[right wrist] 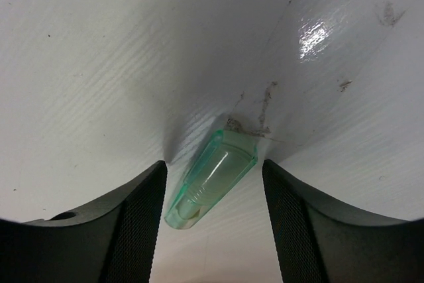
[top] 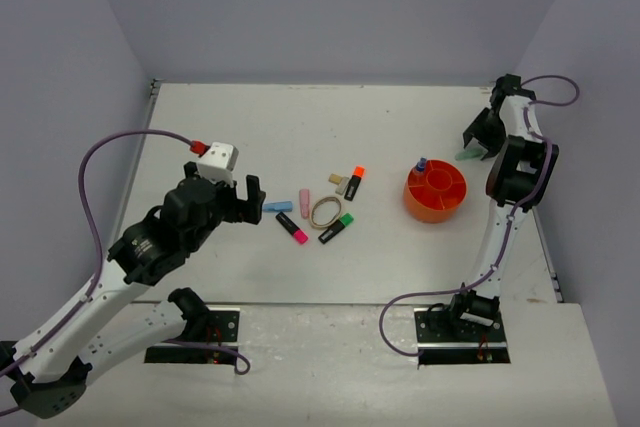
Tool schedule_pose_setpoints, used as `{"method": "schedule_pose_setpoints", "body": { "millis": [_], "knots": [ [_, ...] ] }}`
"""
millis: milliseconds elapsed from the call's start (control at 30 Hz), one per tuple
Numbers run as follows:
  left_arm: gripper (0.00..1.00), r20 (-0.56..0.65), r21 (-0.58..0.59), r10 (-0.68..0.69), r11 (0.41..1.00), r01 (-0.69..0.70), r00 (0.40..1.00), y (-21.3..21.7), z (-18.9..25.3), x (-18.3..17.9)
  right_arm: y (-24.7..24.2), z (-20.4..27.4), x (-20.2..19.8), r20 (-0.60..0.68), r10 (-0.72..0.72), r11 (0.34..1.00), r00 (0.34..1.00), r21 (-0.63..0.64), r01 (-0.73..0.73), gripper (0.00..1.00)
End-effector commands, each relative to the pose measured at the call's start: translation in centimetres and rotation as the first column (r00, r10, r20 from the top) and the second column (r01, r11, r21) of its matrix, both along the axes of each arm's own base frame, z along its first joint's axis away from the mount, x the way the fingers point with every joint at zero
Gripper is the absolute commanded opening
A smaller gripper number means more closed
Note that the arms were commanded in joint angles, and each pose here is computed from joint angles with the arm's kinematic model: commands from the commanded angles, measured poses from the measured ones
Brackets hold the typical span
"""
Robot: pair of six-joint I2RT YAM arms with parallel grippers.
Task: Sort the stationery into containers
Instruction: Pick up the stationery from the center of the board.
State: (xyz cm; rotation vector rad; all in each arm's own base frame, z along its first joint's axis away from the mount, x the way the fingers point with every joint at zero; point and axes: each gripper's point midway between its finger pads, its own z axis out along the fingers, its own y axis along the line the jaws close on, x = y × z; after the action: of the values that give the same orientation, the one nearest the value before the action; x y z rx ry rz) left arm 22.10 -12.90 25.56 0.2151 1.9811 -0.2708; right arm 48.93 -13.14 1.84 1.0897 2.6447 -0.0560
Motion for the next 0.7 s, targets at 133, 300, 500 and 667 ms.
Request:
{"method": "schedule_pose_setpoints", "body": {
  "millis": [133,300,500,667],
  "knots": [
    [1.00,0.099,-0.058,0.000,0.998,0.006,0.995,0.6,3.3,-0.3,-1.0,3.0,0.5,0.050,-0.044,0.999,0.998,-0.028,0.046,0.39],
    [1.00,0.118,-0.073,0.008,0.997,0.001,0.993,1.0,3.7,-0.6,-1.1,2.9,0.7,0.053,-0.038,0.999,0.998,-0.025,0.040,0.18],
    [1.00,0.116,-0.068,0.006,0.998,0.002,0.993,0.9,3.6,-0.5,-0.9,2.9,0.4,0.054,-0.032,0.999,0.998,-0.020,0.033,0.00],
    [1.00,0.101,-0.057,0.005,0.998,0.001,0.995,0.6,3.3,-0.2,-0.5,5.6,0.0,0.129,-0.015,0.997,0.991,-0.079,0.026,0.00]
  ]
}}
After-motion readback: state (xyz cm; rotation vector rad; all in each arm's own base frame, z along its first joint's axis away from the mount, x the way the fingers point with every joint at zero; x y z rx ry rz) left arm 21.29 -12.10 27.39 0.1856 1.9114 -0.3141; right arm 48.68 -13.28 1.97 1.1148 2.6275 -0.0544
